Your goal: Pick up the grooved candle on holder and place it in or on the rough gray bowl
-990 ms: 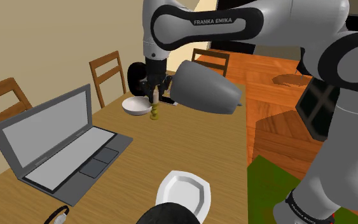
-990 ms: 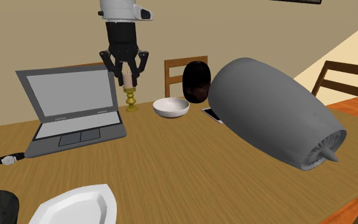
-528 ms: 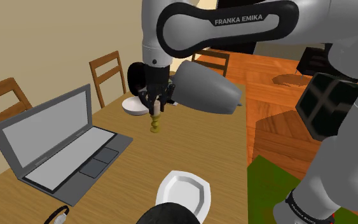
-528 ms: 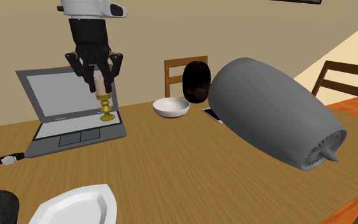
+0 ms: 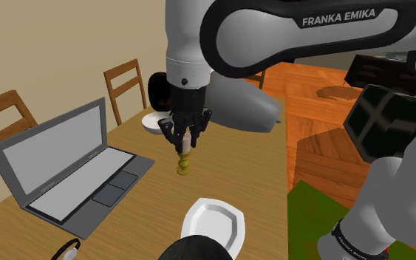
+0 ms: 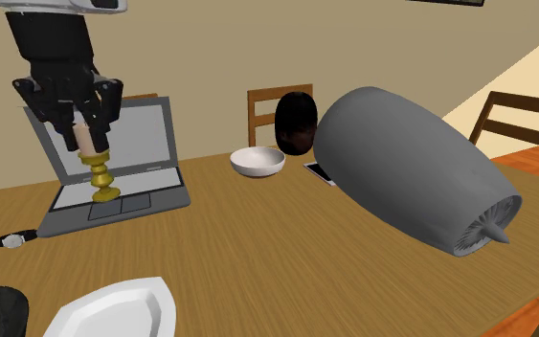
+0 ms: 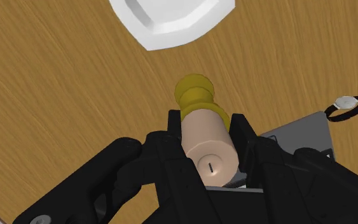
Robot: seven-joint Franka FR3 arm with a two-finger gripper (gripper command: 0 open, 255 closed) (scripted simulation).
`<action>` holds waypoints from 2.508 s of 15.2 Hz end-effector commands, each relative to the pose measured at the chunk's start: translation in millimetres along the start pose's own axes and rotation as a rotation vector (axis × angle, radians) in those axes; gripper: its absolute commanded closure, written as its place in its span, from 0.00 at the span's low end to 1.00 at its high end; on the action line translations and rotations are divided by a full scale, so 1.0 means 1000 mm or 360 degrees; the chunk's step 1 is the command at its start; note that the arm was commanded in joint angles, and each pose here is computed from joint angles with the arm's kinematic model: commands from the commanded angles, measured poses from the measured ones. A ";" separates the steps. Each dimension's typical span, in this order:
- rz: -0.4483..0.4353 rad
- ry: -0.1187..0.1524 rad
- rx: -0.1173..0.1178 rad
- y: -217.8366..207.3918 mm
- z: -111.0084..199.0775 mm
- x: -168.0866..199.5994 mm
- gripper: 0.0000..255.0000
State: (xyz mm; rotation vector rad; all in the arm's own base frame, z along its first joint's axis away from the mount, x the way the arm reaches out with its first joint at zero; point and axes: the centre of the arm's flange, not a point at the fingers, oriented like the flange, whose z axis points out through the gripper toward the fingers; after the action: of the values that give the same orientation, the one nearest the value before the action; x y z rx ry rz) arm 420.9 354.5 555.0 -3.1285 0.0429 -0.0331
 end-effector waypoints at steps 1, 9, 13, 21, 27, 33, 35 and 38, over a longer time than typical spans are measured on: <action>0.0002 0.0000 -0.0001 -0.012 -0.002 -0.024 1.00; 0.0002 0.0000 -0.0001 -0.064 -0.012 -0.115 1.00; 0.0002 0.0000 -0.0001 -0.089 -0.017 -0.161 1.00; 0.0002 0.0000 -0.0001 -0.114 -0.001 -0.206 1.00; 0.0002 0.0000 -0.0001 -0.114 0.030 -0.206 1.00; 0.0002 0.0000 -0.0001 -0.113 0.062 -0.207 1.00; 0.0002 0.0000 -0.0001 -0.113 0.073 -0.207 1.00; 0.0002 0.0000 -0.0001 -0.113 0.086 -0.208 1.00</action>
State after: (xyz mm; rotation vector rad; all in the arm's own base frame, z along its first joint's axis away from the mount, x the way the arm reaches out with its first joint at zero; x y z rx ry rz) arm 218.3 473.0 470.4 -3.1293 0.0455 -0.0325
